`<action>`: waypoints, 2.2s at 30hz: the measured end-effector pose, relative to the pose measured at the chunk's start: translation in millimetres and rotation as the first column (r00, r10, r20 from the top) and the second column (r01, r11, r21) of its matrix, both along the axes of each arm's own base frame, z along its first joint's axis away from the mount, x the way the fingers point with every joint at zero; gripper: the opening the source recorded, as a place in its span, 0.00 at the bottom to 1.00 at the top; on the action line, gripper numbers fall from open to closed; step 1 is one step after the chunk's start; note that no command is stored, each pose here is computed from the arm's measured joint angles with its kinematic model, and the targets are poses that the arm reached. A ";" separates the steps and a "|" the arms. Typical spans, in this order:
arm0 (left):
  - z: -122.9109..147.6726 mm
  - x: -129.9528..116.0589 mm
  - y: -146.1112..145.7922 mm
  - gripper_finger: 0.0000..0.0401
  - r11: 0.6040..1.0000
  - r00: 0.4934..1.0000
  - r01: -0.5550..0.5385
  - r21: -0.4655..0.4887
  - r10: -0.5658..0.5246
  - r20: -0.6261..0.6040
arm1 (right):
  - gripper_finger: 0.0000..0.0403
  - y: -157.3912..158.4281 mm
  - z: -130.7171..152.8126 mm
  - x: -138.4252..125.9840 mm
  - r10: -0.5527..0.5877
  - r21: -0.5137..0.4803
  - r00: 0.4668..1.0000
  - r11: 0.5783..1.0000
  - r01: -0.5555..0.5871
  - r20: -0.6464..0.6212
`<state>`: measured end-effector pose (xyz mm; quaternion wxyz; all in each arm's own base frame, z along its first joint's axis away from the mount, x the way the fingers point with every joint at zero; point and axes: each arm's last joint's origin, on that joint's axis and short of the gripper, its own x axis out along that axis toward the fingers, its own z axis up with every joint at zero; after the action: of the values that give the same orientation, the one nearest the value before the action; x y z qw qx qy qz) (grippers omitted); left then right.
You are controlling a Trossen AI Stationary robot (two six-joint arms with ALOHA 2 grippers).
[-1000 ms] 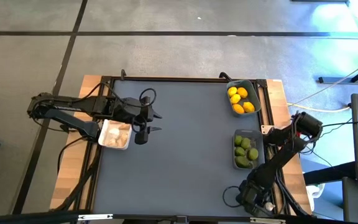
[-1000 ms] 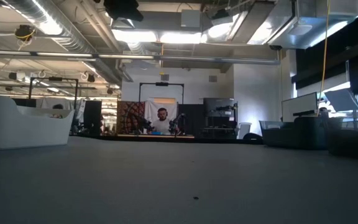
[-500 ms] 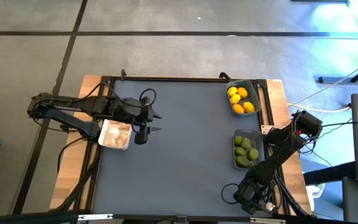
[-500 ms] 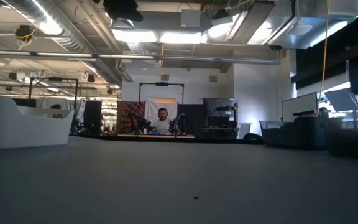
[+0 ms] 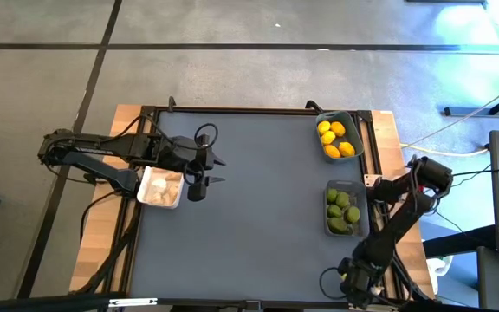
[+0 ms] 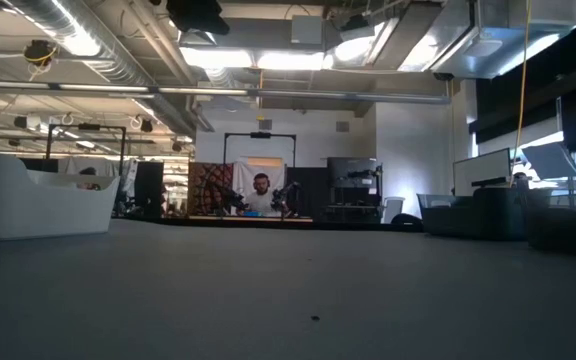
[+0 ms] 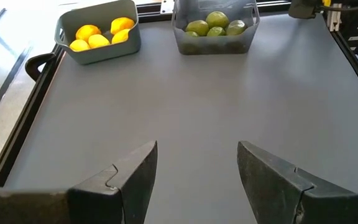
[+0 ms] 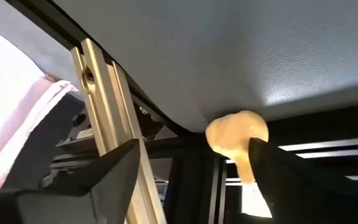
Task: Sort produce into baskets
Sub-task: Put the garlic into the white bin
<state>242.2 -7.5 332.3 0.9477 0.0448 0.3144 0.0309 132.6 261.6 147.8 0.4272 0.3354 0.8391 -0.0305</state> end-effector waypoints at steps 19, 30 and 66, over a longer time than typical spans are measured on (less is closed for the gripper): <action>-1.6 -1.2 0.0 0.54 1.000 1.000 0.000 0.001 0.000 -0.021 | 0.46 12.6 -32.9 -18.0 0.098 -0.056 0.990 0.993 -0.104 -0.104; -1.6 -1.2 0.0 0.54 1.000 1.000 0.008 0.011 -0.008 -0.022 | 0.22 8.6 -34.7 -8.4 0.047 -0.068 0.992 0.996 -0.055 -0.119; 3.8 -25.5 -35.8 0.54 0.983 0.982 0.180 0.019 -0.179 -0.061 | 0.22 -80.3 78.1 174.7 0.399 -0.587 0.483 0.734 0.341 0.780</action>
<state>216.7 -43.3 336.1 0.9363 0.0853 0.3367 -0.0523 307.3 181.3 225.9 0.8825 0.1059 0.4328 -0.1507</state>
